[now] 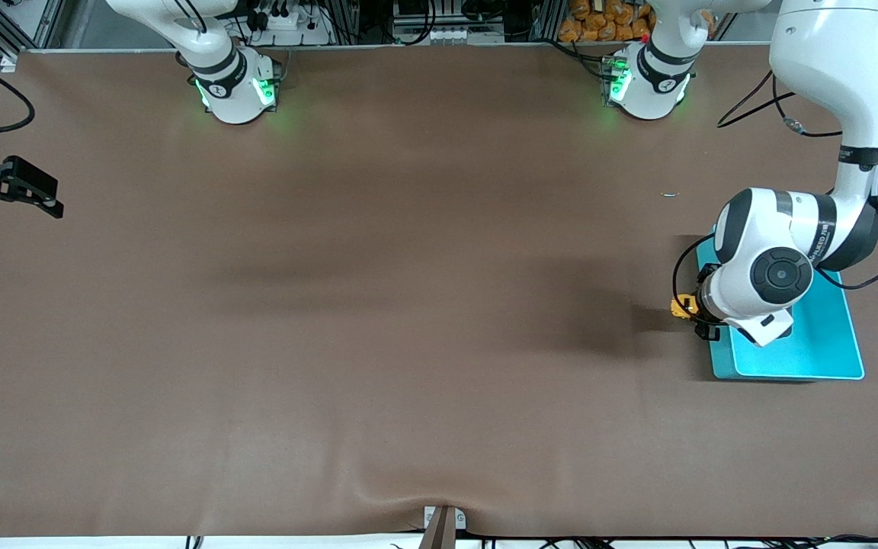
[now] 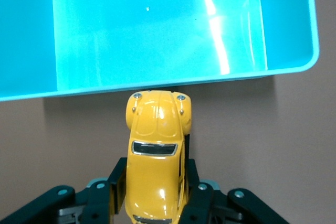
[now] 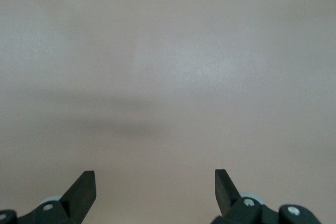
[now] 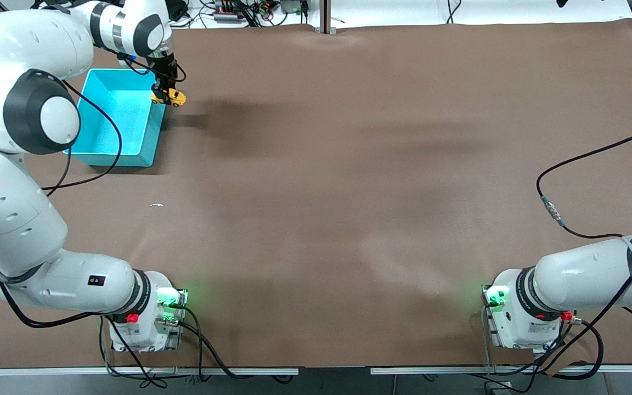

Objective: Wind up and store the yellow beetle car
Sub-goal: 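Lift the car with the left gripper over the turquoise bin, then lower the car into the bin and open the left gripper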

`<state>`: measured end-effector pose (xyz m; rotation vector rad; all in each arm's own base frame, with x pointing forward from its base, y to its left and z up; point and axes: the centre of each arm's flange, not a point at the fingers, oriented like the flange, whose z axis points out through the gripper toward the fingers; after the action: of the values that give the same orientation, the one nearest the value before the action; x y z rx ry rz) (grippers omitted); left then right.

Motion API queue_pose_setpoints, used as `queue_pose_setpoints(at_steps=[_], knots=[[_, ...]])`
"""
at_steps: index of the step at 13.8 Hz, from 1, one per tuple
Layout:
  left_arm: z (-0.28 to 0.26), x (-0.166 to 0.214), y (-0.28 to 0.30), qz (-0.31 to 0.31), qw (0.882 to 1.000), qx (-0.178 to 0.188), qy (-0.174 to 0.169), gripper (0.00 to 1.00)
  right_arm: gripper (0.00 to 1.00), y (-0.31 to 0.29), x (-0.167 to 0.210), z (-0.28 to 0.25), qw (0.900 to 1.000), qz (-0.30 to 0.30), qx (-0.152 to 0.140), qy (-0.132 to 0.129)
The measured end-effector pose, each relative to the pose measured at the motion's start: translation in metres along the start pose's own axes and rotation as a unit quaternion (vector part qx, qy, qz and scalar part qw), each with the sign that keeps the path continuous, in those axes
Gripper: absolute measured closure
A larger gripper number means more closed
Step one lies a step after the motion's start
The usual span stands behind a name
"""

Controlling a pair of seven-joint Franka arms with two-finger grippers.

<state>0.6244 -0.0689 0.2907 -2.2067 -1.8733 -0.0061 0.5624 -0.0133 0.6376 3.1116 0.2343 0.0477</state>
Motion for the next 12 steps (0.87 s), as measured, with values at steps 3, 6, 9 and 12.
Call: queue_pose_setpoints(at_steps=[3,6,9,12], knots=[[-0.006,0.002,0.0,0.041,0.999,0.003,0.001,0.53,0.0,-0.005,0.001,0.0,1.0,-0.005,0.0,0.0],[-0.016,0.005,-0.006,0.087,0.996,0.012,0.002,0.53,0.0,-0.006,0.001,0.0,1.0,-0.006,0.0,0.0],[-0.03,0.008,-0.009,0.132,0.991,0.006,0.003,0.53,0.0,-0.009,0.002,0.0,1.0,-0.008,0.0,0.0],[-0.04,0.01,-0.014,0.18,0.984,0.003,0.004,0.53,0.0,-0.011,0.002,0.0,1.0,-0.01,0.0,0.0]])
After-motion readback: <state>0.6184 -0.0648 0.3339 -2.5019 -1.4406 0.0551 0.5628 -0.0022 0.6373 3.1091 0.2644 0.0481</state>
